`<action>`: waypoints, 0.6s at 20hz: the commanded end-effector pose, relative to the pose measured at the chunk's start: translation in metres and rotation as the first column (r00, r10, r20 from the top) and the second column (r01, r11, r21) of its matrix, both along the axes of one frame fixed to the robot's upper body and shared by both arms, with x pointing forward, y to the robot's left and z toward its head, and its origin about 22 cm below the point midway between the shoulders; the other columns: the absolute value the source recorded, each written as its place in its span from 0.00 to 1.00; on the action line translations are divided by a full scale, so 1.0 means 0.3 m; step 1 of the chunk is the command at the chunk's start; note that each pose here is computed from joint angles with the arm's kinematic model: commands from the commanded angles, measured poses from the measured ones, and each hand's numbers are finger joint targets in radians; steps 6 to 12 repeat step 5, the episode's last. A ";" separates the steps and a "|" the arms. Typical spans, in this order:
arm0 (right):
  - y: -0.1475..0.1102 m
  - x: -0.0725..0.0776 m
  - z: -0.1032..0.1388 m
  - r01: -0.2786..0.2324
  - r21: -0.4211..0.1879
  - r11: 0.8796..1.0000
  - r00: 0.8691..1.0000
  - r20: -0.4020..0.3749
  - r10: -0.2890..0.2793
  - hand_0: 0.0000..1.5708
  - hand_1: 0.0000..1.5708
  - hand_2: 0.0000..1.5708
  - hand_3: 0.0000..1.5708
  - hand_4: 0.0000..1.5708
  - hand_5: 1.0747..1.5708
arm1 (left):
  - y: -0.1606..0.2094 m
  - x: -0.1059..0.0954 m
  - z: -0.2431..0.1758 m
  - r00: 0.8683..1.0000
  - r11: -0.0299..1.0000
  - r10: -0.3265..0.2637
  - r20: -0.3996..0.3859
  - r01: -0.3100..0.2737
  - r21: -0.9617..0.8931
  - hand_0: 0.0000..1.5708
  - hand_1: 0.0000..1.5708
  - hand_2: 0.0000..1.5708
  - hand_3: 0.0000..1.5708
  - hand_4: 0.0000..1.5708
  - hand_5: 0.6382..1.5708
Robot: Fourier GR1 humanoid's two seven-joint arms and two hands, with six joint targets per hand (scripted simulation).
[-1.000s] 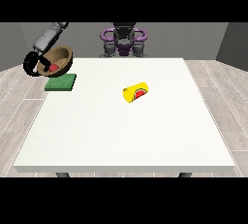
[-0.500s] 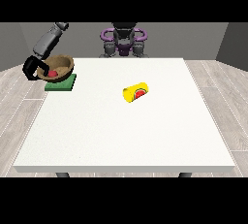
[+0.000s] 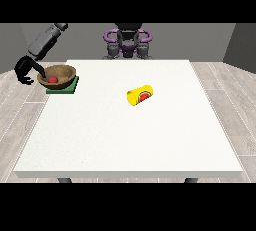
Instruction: Pick the cup and pour the ball into the bowl, then pick the bowl and place it on the pad
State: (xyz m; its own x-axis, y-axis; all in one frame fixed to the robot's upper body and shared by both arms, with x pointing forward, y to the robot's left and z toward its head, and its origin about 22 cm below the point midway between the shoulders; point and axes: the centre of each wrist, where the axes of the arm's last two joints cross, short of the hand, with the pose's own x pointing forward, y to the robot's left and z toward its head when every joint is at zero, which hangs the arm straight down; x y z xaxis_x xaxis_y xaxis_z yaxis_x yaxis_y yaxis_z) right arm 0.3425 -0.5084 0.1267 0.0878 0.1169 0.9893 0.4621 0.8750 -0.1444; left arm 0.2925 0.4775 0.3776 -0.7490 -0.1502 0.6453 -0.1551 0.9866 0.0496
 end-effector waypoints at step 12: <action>-0.022 0.027 0.205 -0.037 0.016 0.999 0.999 0.037 0.037 0.09 0.09 0.18 0.24 0.00 0.79 | 0.000 0.036 -0.051 0.997 0.999 0.045 -0.066 -0.046 -0.018 0.00 0.00 0.00 0.00 0.00 0.94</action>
